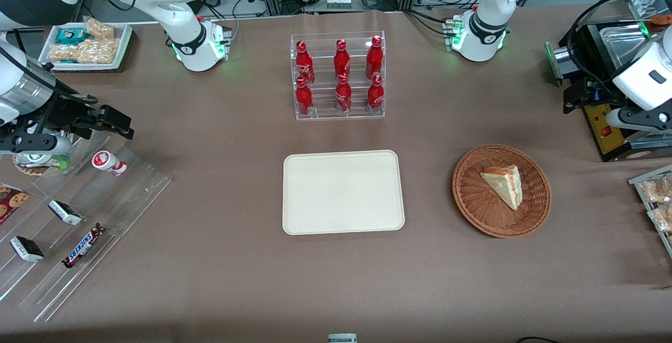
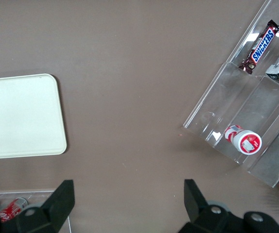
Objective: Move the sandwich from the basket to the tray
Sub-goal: 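Move the left gripper over the wrapped sandwich in the wicker basket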
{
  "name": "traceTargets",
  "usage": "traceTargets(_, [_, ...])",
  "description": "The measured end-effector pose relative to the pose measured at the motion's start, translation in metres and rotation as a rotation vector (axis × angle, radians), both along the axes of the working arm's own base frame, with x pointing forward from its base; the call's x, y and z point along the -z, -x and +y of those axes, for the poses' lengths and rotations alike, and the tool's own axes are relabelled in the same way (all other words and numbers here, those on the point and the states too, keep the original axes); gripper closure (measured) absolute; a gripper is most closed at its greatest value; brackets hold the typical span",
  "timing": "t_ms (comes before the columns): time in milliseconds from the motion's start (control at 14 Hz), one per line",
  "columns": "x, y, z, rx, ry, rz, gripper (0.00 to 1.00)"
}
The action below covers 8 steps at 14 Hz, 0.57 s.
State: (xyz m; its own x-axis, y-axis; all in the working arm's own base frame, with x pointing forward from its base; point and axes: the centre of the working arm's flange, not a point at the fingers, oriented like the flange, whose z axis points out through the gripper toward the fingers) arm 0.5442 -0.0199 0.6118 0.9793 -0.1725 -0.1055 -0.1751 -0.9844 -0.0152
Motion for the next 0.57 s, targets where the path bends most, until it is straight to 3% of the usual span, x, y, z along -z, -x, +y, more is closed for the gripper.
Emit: traceTargets(571, [0.0029, -0.0007, -0.0005, 0.001, -0.001, 0.01, 0.0])
